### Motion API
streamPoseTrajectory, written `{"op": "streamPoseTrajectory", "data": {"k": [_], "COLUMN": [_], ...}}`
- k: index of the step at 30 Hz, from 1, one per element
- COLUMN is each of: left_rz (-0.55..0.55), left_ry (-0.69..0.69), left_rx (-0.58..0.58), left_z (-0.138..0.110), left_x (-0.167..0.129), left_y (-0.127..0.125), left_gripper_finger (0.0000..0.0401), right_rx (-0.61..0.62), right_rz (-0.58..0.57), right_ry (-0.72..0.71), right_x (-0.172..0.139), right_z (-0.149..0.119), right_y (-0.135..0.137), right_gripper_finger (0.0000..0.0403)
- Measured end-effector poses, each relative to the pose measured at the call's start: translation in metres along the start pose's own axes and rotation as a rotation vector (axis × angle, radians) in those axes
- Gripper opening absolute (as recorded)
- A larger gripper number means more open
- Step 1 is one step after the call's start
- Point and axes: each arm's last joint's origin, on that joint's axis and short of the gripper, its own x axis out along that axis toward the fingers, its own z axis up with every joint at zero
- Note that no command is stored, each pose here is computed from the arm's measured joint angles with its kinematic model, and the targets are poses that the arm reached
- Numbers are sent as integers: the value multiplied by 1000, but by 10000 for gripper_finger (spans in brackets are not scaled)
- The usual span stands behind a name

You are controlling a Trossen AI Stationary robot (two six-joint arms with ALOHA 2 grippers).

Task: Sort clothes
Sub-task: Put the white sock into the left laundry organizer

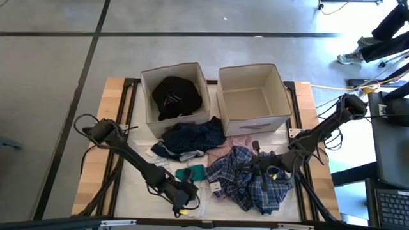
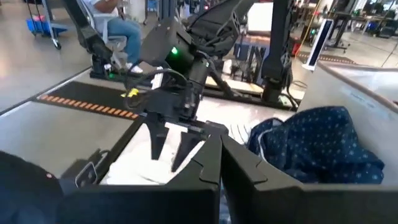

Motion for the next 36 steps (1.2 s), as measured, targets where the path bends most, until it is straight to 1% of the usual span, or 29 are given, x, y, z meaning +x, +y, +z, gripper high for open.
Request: {"op": "streamPoseTrajectory", "data": {"k": [3,5,8,15,17,20,23,26,28,31,36], "left_rz": [15,31,44,48,47,48,44,56,80,136,228], "left_ry": [-32,-41,-42,-39,-42,-46,-85,-112,-132,-184,-276], "left_rx": [71,93,81,73,73,78,94,126,149,168,155], "left_z": [1,2,3,4,5,8,23,40,50,64,81], "left_x": [5,6,8,9,9,7,-3,-23,-36,-59,-98], "left_y": [-1,1,6,11,11,11,11,15,20,31,56], "left_gripper_finger": [176,162,125,22,6,10,11,4,4,9,4], "right_rx": [-4,-5,-6,-6,-9,-9,-37,-72,-96,-114,-135], "right_rz": [0,-2,-3,-3,-3,-3,-14,-39,-42,-42,-50], "right_ry": [9,10,10,11,15,14,-31,-109,-126,-121,-85], "right_x": [0,0,0,0,0,0,0,-1,-1,-1,-1], "right_z": [-1,-1,-1,-1,-2,-2,3,12,14,13,10], "right_y": [0,0,-1,-1,-1,-1,-1,-2,-2,-2,-3], "right_gripper_finger": [12,12,12,12,12,12,12,12,12,12,12]}}
